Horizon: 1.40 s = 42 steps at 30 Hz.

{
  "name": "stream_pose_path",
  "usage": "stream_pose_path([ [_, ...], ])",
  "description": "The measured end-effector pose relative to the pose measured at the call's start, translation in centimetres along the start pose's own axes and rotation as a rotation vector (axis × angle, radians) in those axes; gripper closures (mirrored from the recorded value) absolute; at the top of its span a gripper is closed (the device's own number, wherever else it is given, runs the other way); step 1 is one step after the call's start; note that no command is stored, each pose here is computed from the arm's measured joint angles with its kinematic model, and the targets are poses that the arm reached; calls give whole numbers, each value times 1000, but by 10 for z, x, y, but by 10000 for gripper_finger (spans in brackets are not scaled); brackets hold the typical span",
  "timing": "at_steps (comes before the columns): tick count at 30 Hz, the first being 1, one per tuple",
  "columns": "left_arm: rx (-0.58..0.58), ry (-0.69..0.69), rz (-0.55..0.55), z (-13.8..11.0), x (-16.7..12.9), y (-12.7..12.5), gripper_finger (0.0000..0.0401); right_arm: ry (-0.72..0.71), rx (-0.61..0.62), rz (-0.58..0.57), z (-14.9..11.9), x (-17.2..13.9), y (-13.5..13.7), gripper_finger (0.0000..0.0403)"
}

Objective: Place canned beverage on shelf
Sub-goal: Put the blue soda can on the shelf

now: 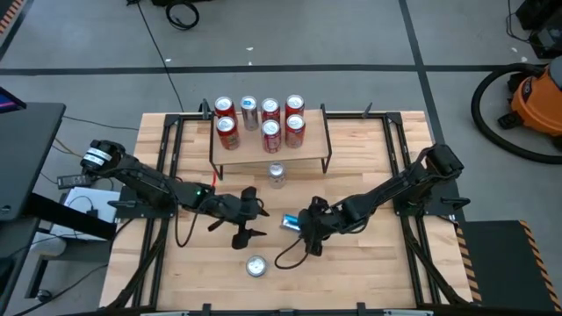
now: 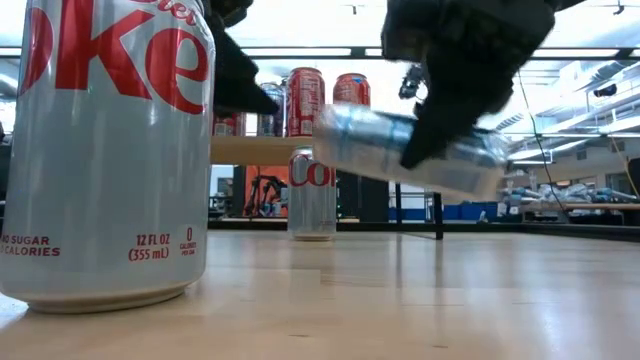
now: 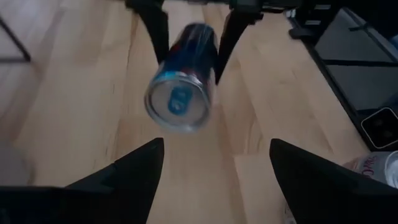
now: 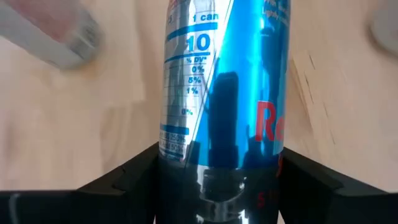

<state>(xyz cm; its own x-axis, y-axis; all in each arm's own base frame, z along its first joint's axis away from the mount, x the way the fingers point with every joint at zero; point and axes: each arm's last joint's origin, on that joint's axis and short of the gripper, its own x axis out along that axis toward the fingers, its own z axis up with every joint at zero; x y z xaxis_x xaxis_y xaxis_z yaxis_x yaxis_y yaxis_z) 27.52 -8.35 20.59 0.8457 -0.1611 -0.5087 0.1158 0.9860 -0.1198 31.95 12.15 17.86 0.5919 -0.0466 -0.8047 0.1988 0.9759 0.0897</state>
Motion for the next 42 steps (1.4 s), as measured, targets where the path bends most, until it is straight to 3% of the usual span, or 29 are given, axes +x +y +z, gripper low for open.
stream_pose_path([
  [10,179,-42,24,27,-2,5,48,-191,-66,126,-11,3,-9,144],
  [16,208,-97,60,48,-5,13,8,-356,-154,239,-19,-2,-12,144],
  [26,251,-155,-18,65,-9,8,3,-512,-203,302,-19,-1,-25,143],
  [29,201,-178,-22,67,-7,8,3,-553,-215,295,-16,-2,-27,143],
  [32,146,-189,-8,67,-5,8,3,-586,-223,216,-14,-2,-28,143],
  [37,153,-189,67,71,-7,5,3,-638,-242,164,-12,-5,-26,143],
  [42,166,-202,55,82,-8,-1,3,-641,-242,167,-12,-5,-26,142],
])
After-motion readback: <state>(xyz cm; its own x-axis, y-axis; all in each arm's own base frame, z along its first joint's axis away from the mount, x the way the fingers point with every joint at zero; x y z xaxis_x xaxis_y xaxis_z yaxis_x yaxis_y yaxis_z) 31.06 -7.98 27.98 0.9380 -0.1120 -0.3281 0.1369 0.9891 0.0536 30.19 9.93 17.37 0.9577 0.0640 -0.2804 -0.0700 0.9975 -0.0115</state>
